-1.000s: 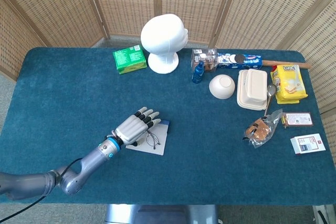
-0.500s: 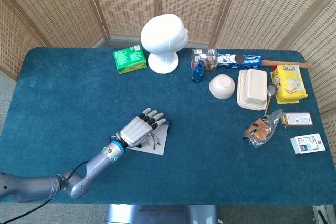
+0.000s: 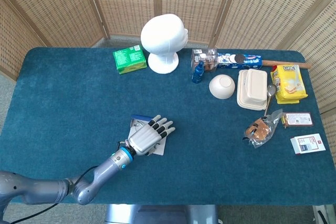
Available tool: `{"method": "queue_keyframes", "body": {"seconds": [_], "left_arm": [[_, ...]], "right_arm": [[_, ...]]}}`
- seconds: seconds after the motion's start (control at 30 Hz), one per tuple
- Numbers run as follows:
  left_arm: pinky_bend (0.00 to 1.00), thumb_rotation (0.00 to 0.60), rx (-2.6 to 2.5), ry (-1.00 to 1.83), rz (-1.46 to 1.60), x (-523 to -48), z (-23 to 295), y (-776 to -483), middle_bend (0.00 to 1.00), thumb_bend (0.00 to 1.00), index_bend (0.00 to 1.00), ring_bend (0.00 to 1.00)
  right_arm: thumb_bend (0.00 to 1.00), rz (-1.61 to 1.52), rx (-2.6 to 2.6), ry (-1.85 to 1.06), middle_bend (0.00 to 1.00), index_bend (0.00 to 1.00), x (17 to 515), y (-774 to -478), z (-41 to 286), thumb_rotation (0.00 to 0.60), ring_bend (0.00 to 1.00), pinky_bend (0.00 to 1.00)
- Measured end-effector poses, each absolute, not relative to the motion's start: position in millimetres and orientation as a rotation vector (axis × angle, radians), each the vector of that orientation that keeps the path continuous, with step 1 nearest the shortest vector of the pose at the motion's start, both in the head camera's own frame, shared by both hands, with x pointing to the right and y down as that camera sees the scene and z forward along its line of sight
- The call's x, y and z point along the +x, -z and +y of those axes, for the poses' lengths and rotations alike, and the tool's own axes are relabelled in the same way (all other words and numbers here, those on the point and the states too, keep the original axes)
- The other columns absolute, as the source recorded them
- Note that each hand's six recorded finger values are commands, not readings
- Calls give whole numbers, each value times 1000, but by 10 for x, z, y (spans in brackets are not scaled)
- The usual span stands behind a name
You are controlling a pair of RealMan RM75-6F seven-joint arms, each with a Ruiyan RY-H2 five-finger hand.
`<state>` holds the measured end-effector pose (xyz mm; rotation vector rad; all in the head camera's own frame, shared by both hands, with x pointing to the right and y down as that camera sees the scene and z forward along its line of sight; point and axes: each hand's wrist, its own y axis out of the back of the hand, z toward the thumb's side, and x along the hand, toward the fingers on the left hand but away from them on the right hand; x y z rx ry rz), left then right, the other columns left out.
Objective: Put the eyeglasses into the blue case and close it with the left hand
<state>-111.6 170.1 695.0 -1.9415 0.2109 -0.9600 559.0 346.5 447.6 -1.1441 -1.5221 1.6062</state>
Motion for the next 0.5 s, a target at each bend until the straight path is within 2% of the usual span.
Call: {"method": "queue_keyframes", "body": {"seconds": [0.27, 0.5], "left_arm": [[0, 560, -1852, 942, 190, -1039, 1715, -7014, 0, 241, 0, 0], [0, 566, -1834, 974, 181, -1050, 1691, -7109, 0, 241, 0, 0]], "right_arm": [[185, -1532, -1137, -1603, 100, 0, 5617, -4446, 3498, 537, 0, 176], [185, -1536, -1133, -1606, 100, 0, 5634, -4441, 3524, 536, 0, 176]]}}
